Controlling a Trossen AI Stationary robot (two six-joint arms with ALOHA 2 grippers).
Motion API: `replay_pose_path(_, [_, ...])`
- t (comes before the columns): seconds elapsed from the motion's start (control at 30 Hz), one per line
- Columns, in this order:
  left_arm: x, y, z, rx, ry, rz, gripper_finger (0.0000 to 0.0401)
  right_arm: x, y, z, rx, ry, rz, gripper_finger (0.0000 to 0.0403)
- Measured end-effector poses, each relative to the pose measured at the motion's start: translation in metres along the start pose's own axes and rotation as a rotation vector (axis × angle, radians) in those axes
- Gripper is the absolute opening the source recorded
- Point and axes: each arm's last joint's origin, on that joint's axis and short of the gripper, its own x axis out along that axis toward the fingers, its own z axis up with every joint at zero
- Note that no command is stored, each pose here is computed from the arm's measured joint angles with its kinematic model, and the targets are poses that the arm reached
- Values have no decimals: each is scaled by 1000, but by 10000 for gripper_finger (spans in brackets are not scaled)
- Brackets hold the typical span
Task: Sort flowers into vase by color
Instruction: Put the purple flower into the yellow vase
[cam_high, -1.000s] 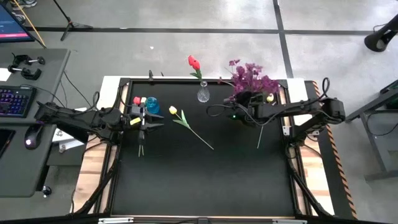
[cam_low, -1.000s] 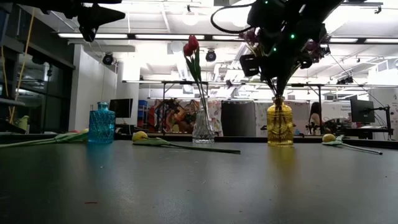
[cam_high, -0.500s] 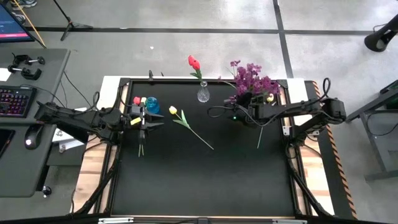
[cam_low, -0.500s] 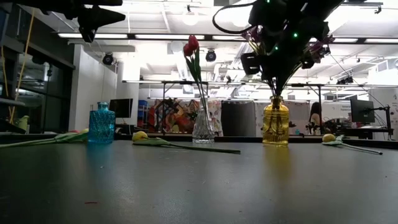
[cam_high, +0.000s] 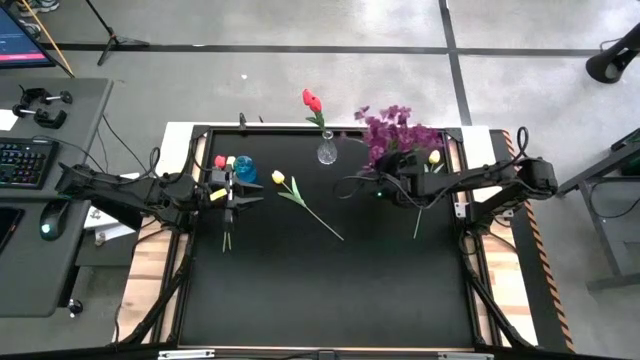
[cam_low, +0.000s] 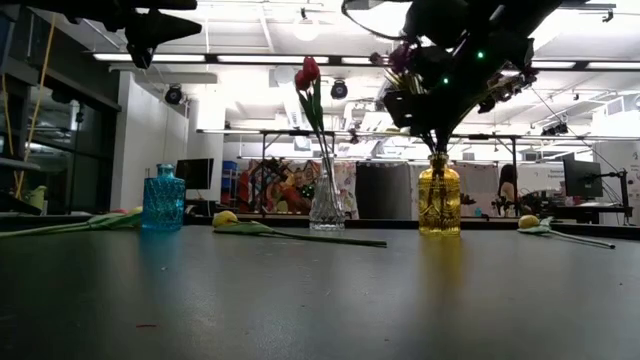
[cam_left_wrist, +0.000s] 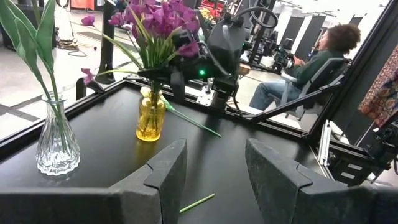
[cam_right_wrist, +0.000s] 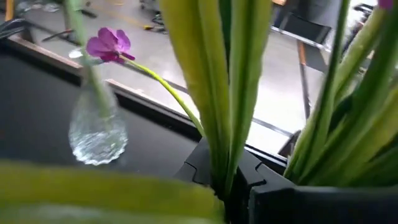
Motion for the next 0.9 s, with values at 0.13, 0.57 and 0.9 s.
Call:
replay_pose_path(0.13, [0,0,0,0,0,0,151,-2,3,1,-29,6,42,0])
replay_pose_path(0.57, [0,0,0,0,1,1,151,-10,-2,11,0,47,211,107])
replay_pose_path(0.9, [0,0,0,33,-1,1,151,-23,-16,25,18,54,338,208])
